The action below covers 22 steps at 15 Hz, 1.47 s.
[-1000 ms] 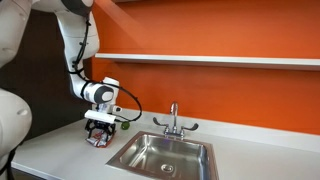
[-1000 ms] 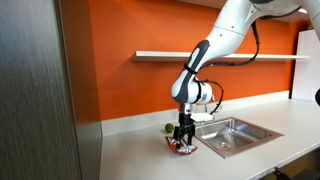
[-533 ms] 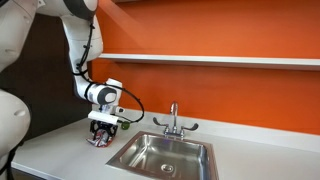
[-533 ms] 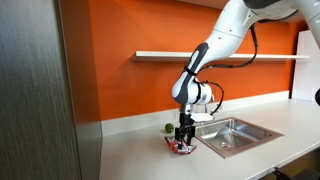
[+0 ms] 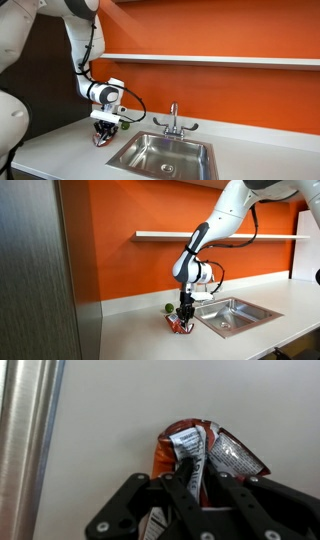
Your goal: Pick up the pack of snacks and put it on the shelf
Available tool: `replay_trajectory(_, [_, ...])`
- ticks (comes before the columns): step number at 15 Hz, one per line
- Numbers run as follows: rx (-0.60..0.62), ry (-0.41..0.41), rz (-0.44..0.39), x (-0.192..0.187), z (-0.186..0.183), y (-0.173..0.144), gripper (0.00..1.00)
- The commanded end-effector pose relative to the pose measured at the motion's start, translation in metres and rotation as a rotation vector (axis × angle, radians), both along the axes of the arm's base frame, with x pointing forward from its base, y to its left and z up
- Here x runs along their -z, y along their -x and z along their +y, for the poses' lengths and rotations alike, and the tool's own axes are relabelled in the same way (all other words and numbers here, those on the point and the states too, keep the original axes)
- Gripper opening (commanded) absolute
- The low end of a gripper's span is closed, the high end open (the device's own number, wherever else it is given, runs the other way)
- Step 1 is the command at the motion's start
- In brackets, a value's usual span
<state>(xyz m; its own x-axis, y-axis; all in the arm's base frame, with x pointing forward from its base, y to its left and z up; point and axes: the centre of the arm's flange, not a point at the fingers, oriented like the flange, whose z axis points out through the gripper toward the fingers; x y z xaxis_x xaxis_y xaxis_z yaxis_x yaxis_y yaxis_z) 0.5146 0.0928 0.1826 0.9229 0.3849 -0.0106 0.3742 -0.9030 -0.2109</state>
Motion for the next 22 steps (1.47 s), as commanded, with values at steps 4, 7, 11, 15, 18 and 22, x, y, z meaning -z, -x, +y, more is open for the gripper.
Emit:
replay_trajectory(4, [-0.001, -0.003, -0.007, -0.004, -0.009, -0.002, 0.02])
replay_trajectory(7, [0.005, -0.003, -0.014, -0.018, -0.013, 0.001, 0.02])
replay_trajectory(11, [0.019, 0.003, -0.038, -0.046, -0.02, 0.009, 0.02])
replay_trajectory(15, [0.023, 0.019, -0.065, -0.083, -0.024, 0.028, 0.02])
replay_trajectory(18, [0.026, 0.026, -0.075, -0.109, -0.028, 0.048, 0.02])
replay_trajectory(22, [0.048, 0.04, -0.076, -0.146, -0.043, 0.081, 0.02])
